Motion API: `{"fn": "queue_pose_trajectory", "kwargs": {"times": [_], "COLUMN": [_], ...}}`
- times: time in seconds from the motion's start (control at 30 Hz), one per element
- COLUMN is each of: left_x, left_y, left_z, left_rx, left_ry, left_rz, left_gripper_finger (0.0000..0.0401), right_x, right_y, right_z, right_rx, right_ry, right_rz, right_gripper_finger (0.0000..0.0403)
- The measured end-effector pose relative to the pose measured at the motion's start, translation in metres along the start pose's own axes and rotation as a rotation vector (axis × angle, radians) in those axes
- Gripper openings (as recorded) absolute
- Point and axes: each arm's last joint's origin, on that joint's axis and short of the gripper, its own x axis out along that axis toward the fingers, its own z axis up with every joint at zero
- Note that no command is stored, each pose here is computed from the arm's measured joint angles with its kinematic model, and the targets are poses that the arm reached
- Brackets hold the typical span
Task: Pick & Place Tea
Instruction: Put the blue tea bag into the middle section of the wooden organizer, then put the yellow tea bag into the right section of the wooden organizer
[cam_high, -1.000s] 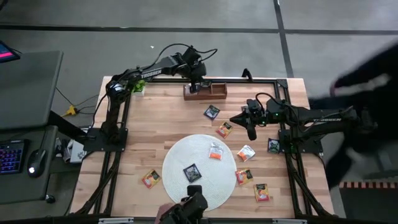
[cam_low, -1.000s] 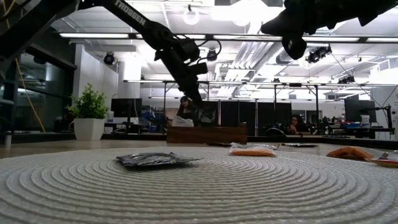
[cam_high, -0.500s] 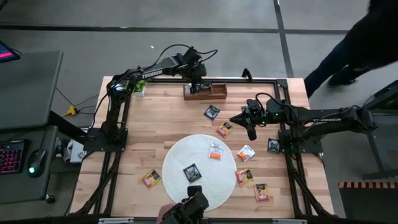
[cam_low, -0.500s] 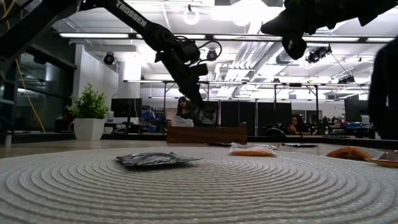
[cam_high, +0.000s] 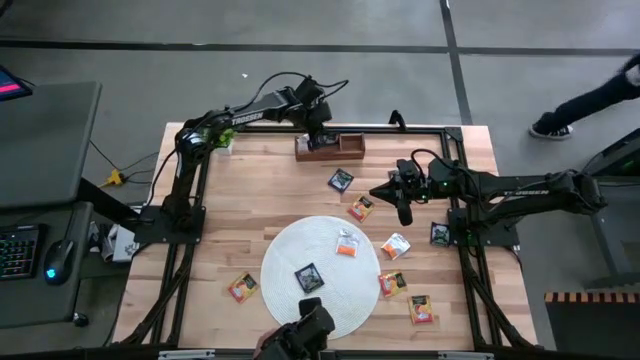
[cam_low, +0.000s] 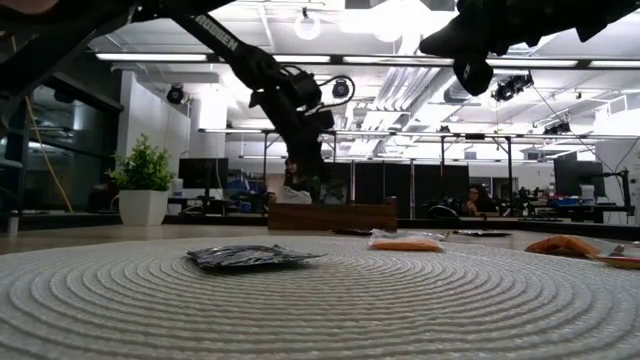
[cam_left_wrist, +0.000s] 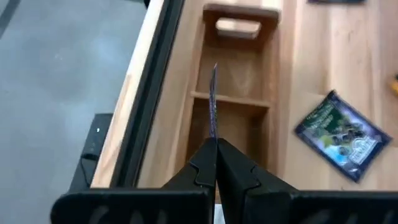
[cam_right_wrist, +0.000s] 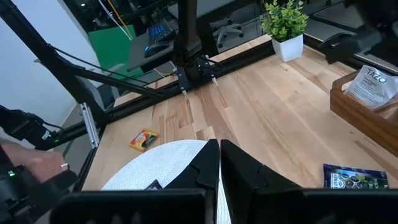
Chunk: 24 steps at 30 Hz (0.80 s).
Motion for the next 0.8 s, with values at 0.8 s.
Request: {"fn": "queue_pose_trajectory", "kwargs": {"times": [0.8], "left_x": [0.0008], "left_y": [-0.0012], "left_z": [-0.0054], "left_rx": [-0.065], "left_ry": [0.059], "left_rz": [0.014], "left_gripper_finger": [0.0131], "right_x": [0.0], "right_y": [0.0], "right_z": [0.0], "right_rx": [0.0], "right_ry": [0.0], "right_rz": [0.0], "right_gripper_finger": [0.0012]}}
